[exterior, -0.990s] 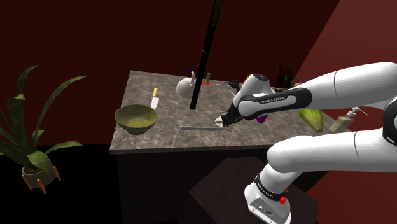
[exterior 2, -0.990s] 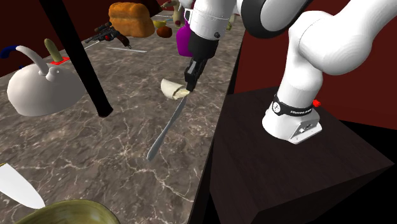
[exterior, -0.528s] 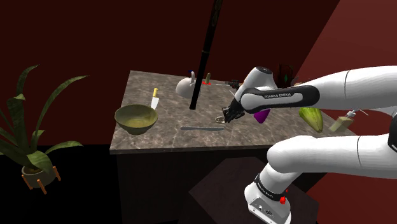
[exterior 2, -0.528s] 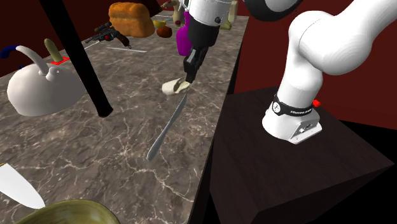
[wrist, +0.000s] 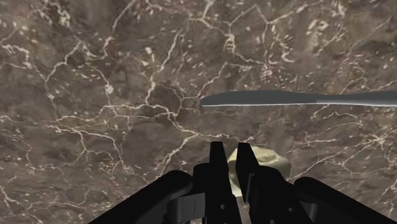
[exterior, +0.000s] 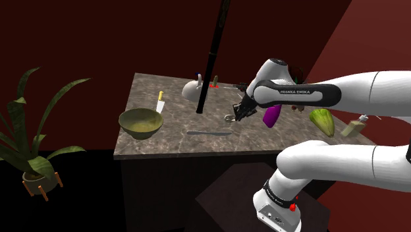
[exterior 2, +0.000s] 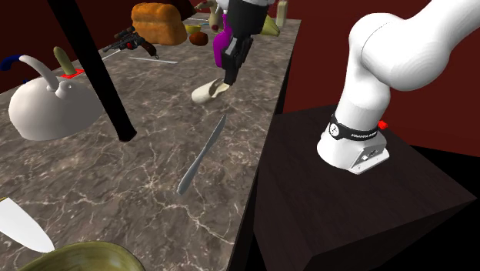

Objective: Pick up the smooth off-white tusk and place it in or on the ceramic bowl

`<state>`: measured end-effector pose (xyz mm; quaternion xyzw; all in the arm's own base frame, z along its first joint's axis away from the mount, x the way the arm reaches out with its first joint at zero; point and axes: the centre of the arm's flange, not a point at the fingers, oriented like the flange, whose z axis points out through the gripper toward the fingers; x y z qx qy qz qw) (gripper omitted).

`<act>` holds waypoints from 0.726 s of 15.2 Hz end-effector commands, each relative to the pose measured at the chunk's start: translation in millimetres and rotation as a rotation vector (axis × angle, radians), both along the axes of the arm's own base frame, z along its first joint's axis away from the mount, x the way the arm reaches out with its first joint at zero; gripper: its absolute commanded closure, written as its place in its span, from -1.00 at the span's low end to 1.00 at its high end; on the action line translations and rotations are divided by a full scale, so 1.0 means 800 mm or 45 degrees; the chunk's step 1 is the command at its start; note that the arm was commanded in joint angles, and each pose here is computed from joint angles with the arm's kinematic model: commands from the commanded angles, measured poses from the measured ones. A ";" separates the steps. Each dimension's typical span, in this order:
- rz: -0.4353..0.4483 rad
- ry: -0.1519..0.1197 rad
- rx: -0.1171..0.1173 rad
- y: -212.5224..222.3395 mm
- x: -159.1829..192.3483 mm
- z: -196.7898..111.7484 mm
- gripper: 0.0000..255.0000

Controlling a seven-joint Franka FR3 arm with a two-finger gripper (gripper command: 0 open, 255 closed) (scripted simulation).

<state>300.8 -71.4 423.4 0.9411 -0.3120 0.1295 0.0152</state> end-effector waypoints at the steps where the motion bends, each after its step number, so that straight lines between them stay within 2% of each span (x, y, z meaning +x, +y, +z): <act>1: 0.000 0.000 0.000 0.000 0.000 0.014 1.00; 11: 0.000 0.000 0.000 0.000 0.000 0.080 1.00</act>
